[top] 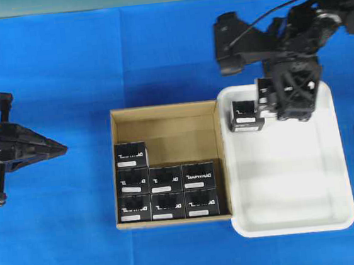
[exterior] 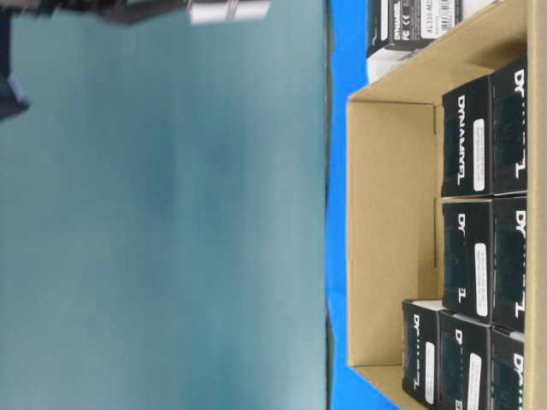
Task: Pick the box from inside the cardboard box.
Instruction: 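Lift the black box out and carry it right over the white tray, then lower the black box into the tray beside the other box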
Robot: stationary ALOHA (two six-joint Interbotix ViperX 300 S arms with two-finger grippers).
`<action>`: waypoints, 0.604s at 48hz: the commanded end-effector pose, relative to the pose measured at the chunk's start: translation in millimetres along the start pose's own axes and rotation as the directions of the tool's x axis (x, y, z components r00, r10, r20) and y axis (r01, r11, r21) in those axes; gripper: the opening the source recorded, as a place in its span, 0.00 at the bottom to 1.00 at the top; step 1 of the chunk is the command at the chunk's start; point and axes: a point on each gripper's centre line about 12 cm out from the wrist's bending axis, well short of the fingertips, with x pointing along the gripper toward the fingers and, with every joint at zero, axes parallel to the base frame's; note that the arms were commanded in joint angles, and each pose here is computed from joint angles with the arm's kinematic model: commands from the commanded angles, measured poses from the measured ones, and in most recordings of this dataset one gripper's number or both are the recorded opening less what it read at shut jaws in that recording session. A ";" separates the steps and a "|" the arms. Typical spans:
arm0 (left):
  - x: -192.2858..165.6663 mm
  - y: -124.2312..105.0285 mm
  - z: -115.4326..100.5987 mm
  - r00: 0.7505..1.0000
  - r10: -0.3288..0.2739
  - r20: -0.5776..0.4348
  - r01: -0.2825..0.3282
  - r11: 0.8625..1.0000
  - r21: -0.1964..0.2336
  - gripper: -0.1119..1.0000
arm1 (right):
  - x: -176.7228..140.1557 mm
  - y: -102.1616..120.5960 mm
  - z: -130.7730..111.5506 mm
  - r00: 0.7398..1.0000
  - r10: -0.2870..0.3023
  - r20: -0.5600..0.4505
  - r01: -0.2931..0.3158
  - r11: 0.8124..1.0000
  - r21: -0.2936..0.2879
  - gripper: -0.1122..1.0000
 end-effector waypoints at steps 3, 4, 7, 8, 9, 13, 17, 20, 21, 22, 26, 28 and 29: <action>-0.2 -0.1 12.3 1.000 0.001 0.029 -0.001 1.000 -0.001 0.04 | -3.0 -2.0 -14.0 0.999 -0.017 0.051 0.016 1.000 0.012 0.66; -0.2 -0.1 12.3 1.000 0.001 0.029 -0.001 1.000 -0.001 0.04 | -1.9 -2.3 -16.5 0.998 -0.020 0.054 0.019 1.000 0.011 0.66; -0.2 0.3 12.3 1.000 0.002 0.029 -0.002 1.000 -0.001 0.04 | 2.5 -1.4 -24.7 0.998 -0.025 0.062 0.024 1.000 0.010 0.66; -0.1 0.0 11.7 1.000 0.001 0.028 -0.001 1.000 -0.001 0.04 | 4.6 -1.3 -27.0 0.998 -0.026 0.062 0.025 1.000 0.010 0.66; -0.1 0.0 11.7 1.000 0.001 0.028 -0.001 1.000 -0.001 0.04 | 6.7 -1.2 -29.4 0.998 -0.026 0.060 0.025 1.000 0.010 0.66; -0.1 0.3 11.7 1.000 0.002 0.028 -0.002 1.000 0.001 0.04 | 17.7 -1.0 -38.7 0.998 -0.025 0.050 0.025 1.000 0.004 0.66; -0.2 0.3 12.3 1.000 0.002 0.029 -0.002 1.000 -0.001 0.04 | 30.1 -1.7 -46.4 0.999 -0.028 0.045 0.028 1.000 -0.006 0.66; -0.2 0.3 12.3 1.000 0.002 0.029 -0.002 1.000 -0.003 0.04 | 37.7 -2.8 -49.5 0.998 -0.033 0.050 0.034 0.999 -0.017 0.66; -0.2 0.3 12.3 1.000 0.002 0.029 -0.002 1.000 -0.003 0.04 | 39.6 -3.7 -50.1 0.998 -0.038 0.055 0.039 0.999 -0.020 0.66; -0.1 0.3 11.7 1.000 0.002 0.028 -0.002 1.000 -0.003 0.04 | 41.9 -4.1 -50.8 0.998 -0.039 0.057 0.040 0.999 -0.025 0.66; -0.2 0.3 12.3 1.000 0.002 0.029 -0.002 1.000 -0.003 0.04 | 50.5 -5.8 -53.0 0.996 -0.052 0.070 0.055 0.998 -0.044 0.66; -0.2 0.3 12.3 1.000 0.002 0.029 -0.002 1.000 -0.003 0.04 | 55.0 -7.6 -54.2 0.995 -0.061 0.074 0.064 0.997 -0.049 0.66; -0.2 0.3 12.3 1.000 0.002 0.029 -0.002 1.000 -0.003 0.04 | 58.4 -8.4 -55.2 0.995 -0.068 0.077 0.072 0.996 -0.057 0.66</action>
